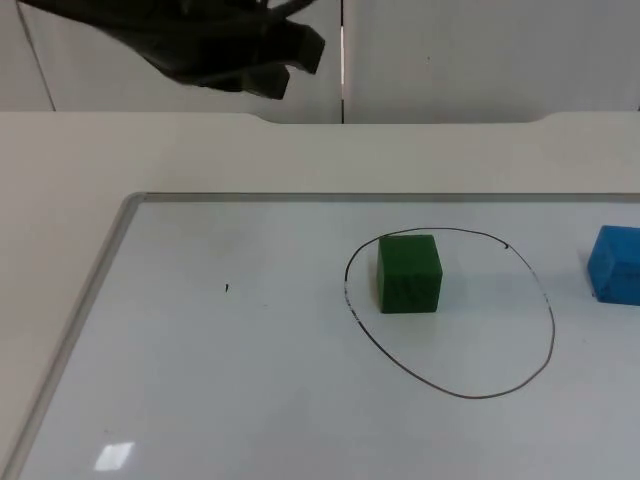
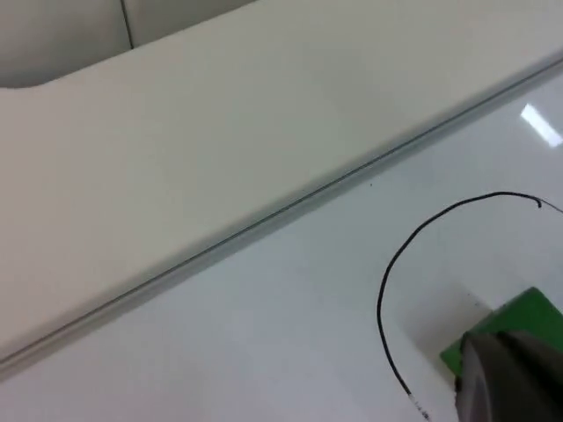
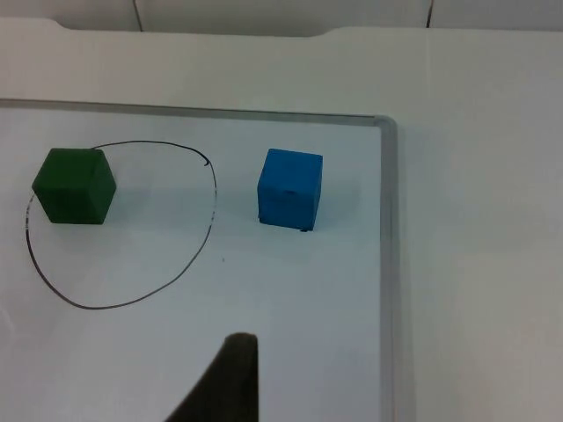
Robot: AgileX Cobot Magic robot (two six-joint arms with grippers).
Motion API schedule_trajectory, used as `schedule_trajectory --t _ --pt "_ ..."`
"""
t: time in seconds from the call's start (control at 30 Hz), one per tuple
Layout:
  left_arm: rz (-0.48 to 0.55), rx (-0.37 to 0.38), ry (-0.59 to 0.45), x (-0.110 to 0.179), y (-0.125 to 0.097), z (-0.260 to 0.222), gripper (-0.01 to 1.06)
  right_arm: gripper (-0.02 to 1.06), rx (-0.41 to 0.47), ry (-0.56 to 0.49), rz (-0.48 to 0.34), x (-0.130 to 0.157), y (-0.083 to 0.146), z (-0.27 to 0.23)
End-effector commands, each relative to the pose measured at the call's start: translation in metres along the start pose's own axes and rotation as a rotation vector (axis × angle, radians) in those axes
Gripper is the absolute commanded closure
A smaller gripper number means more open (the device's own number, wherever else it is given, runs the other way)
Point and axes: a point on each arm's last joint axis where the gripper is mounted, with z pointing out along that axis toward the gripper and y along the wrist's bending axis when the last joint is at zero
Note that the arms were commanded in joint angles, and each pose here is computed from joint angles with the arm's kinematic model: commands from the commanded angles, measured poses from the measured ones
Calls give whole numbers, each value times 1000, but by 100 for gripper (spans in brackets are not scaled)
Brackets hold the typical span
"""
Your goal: Push the two cubes into the marked area.
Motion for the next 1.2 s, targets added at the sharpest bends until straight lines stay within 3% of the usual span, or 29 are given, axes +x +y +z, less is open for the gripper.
schedule_trajectory --t 0.0,0.13,0.4,0.67,0.93,1.17 --pt "19 3 2 -3 -2 -9 105 -1 4 -7 -6 0 0 0" --pt "25 -9 6 -2 -2 -16 105 -1 4 -7 -6 0 0 0" --pt "-4 -71 -18 28 -1 -30 105 -1 4 -7 -6 0 0 0" --pt "-7 -70 -51 39 -8 -59 105 -1 4 -7 -6 0 0 0" --pt "19 -69 -176 47 -21 -115 105 -1 4 -7 -6 0 0 0" --pt "55 -12 -203 50 -35 -150 105 -1 4 -7 -6 0 0 0"
